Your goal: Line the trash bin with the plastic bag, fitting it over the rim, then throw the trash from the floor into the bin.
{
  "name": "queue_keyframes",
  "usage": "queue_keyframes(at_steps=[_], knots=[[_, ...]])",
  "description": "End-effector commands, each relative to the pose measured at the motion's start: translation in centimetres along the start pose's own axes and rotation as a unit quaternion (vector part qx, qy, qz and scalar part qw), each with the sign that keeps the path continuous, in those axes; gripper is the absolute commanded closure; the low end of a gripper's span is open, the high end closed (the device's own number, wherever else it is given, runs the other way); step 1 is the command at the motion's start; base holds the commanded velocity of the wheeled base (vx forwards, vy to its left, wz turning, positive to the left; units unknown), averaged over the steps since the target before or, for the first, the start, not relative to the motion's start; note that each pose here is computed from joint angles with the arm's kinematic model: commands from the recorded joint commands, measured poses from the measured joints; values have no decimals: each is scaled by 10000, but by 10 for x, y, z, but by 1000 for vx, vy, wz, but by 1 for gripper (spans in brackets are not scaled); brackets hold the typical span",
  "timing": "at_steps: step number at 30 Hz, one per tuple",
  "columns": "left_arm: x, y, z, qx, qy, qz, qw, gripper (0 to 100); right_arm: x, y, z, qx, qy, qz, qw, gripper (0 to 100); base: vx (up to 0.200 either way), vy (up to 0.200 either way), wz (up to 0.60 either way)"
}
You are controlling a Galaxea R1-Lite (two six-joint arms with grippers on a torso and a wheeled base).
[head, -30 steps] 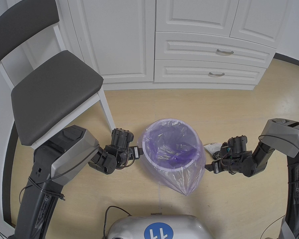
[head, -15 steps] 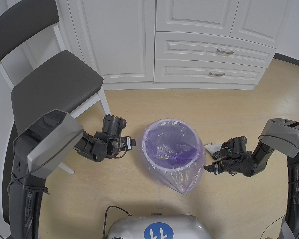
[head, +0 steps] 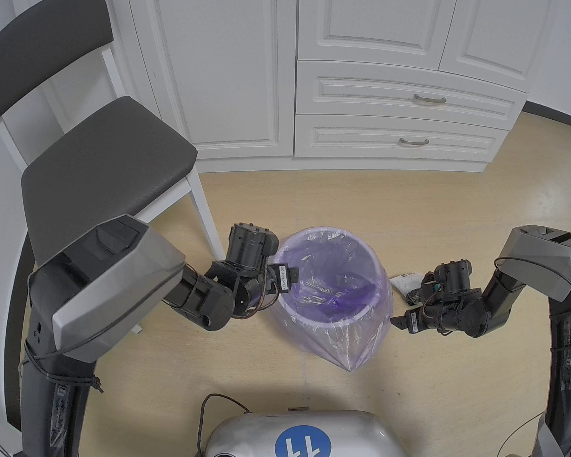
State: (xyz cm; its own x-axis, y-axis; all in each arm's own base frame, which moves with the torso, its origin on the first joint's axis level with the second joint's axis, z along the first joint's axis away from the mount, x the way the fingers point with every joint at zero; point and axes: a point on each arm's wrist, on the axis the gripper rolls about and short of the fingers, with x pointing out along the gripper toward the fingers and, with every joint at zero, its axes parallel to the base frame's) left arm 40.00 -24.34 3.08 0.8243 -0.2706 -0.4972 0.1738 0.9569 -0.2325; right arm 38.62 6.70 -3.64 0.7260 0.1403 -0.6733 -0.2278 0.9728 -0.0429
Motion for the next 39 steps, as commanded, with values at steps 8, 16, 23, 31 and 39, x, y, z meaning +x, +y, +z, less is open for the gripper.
queue_keyframes(at_steps=[8, 16, 23, 31, 39], knots=[[24, 1, -22, 183, 5, 462, 9988, 0, 0, 0, 0, -5, 3, 6, 10000, 0, 0, 0, 0], [22, 26, -8, 315, -27, 775, 9965, 0, 1, 0, -1, -5, 11, 7, 10000, 0, 0, 0, 0], [11, 29, 0, 297, -11, 814, 9962, 0, 0, 0, -1, -5, 11, 7, 10000, 0, 0, 0, 0], [-1, 33, 8, 273, -28, 793, 9965, 0, -1, 0, 0, 0, -4, 0, 10000, 0, 0, 0, 0], [2, 41, 4, 309, 190, 862, 9956, 0, -1, -1, 1, 5, -12, -6, 10000, 0, 0, 0, 0]])
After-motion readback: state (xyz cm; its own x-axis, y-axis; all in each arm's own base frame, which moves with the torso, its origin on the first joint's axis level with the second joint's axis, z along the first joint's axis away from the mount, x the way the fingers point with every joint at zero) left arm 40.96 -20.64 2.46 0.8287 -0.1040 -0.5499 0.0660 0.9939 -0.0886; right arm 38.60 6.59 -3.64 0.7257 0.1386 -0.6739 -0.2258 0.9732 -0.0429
